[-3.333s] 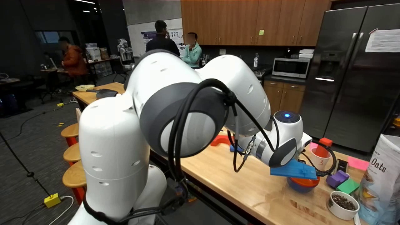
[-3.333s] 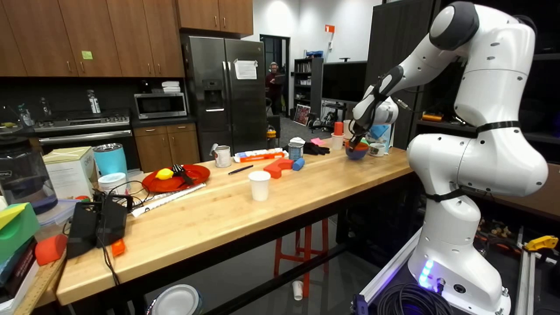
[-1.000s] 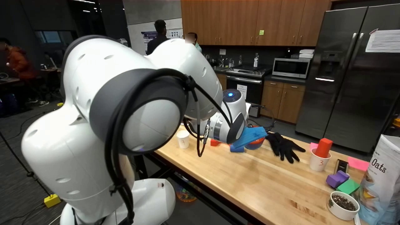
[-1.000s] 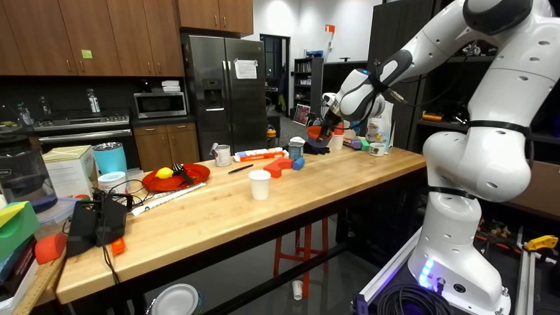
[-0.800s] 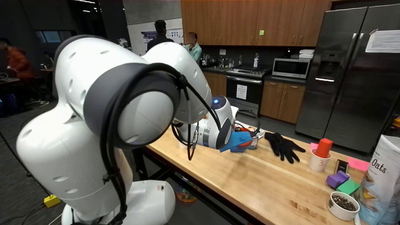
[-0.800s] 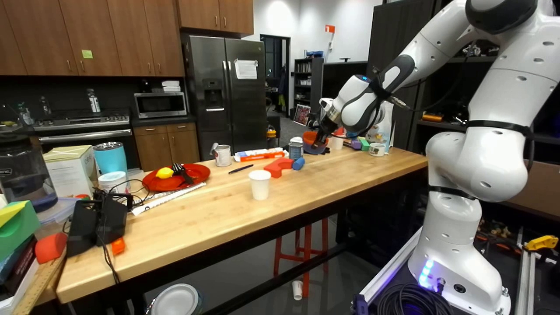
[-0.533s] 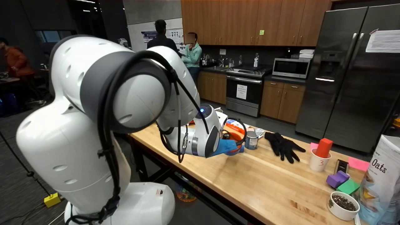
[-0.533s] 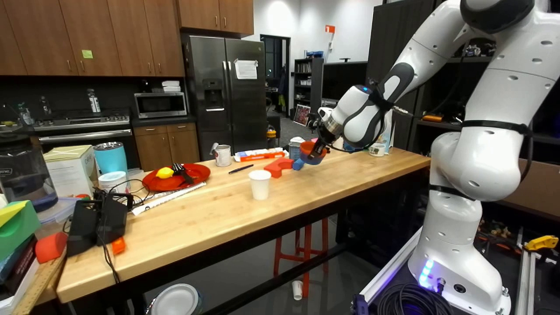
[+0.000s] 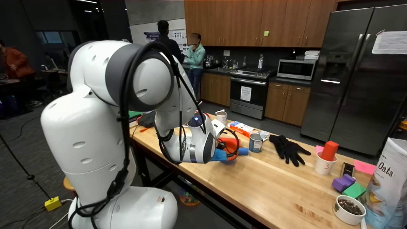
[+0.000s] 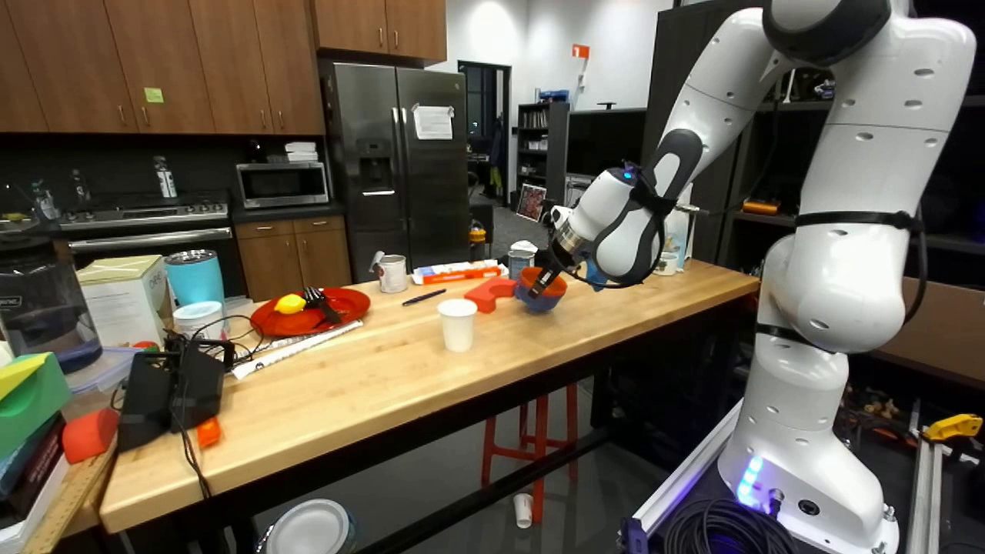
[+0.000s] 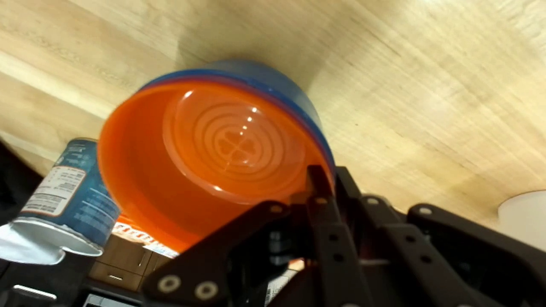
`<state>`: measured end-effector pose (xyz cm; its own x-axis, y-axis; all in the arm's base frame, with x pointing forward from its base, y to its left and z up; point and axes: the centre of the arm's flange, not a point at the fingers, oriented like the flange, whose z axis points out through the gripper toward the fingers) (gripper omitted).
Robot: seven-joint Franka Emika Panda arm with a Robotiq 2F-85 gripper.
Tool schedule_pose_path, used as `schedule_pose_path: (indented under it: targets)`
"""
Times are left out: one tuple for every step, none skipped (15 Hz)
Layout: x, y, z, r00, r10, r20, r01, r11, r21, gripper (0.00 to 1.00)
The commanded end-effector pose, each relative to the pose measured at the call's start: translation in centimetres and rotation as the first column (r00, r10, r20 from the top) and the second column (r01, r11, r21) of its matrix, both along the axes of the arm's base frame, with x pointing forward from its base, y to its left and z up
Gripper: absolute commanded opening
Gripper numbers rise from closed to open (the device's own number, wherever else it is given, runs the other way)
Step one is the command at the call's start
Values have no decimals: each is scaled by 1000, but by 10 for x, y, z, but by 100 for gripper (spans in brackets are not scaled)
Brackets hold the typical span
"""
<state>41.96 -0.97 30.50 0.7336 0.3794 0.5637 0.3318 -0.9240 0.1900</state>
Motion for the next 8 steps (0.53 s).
schedule_pose_path:
  targets:
    - [-39, 13, -8, 997, -74, 21, 73, 997, 24, 33]
    - [-38, 12, -9, 996, -86, 25, 86, 996, 33, 35]
    - [-37, 12, -9, 995, -101, 27, 100, 994, 38, 39]
    - [-38, 9, -10, 993, -113, 32, 111, 993, 42, 44]
    - [-38, 6, -10, 992, -125, 36, 123, 991, 45, 51]
    - [-37, 5, -10, 990, -137, 39, 135, 990, 49, 58]
    - [-35, 4, -10, 988, -148, 45, 146, 988, 52, 64]
    - [-35, 2, -9, 986, -157, 49, 154, 987, 54, 71]
